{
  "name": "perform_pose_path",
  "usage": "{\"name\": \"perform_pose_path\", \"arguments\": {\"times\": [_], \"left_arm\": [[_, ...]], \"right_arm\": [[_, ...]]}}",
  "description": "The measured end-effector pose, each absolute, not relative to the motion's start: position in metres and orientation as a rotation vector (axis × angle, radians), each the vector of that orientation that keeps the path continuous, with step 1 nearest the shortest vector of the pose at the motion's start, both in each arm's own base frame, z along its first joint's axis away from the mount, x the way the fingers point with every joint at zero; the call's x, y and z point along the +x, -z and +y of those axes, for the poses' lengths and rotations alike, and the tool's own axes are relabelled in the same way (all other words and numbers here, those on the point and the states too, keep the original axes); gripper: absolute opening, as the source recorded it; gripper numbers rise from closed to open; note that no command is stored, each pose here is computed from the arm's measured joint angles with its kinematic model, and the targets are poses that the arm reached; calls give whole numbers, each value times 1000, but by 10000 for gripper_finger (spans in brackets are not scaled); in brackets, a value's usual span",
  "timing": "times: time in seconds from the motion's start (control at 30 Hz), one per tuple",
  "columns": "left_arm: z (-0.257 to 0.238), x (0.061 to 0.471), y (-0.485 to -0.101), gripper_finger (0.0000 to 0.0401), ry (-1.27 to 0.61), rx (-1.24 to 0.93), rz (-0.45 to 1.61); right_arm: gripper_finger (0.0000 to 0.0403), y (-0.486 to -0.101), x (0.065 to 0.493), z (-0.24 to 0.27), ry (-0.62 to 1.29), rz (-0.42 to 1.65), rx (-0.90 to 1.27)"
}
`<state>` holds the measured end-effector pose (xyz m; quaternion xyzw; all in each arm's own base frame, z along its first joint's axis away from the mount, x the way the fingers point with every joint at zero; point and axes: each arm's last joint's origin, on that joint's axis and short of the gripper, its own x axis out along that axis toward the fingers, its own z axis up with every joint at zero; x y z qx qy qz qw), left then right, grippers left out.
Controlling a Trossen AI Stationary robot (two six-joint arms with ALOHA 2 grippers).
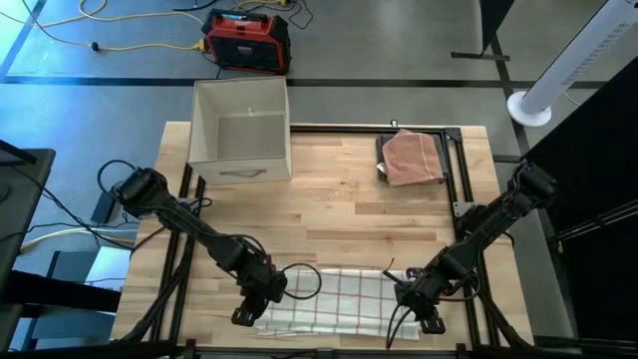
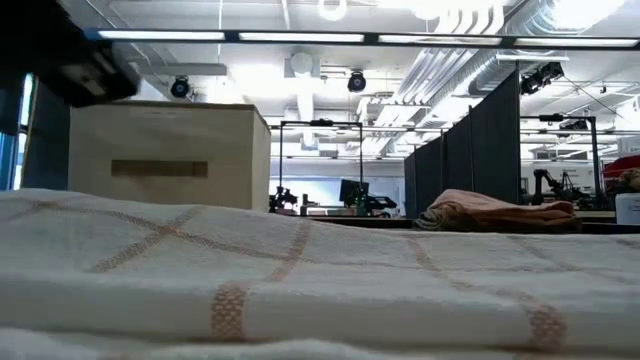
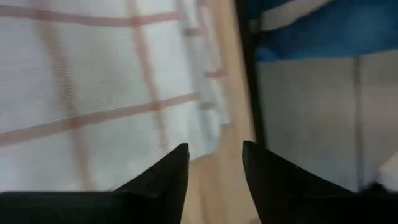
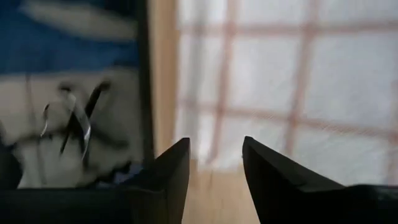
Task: Fold towel
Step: Fold the white square towel
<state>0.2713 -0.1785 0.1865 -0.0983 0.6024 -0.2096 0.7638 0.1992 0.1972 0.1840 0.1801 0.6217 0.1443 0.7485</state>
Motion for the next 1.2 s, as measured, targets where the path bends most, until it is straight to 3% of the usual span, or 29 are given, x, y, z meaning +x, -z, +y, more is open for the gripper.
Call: {"name": "perform_pose_path", "arguments": {"times": [0.23,0.4,0.6,0.73,0.87,1.2], "left_arm": [[-161,268,-172,121,240,-128,1241],[-148,258,-146,64,145,-173,1256],[-122,252,-137,8,-38,-195,1363],[-100,259,-138,5,-183,-239,1344],[-79,269,-148,9,-274,-241,1341],[-78,250,-236,24,-181,-60,1233]], "right_arm": [[86,-168,203,189,-41,1169,496],[11,-137,197,176,96,1170,556],[4,-123,200,143,329,1201,544],[2,-124,206,108,508,1199,486],[1,-139,208,74,661,1226,522],[11,-225,208,67,768,1252,857]]}}
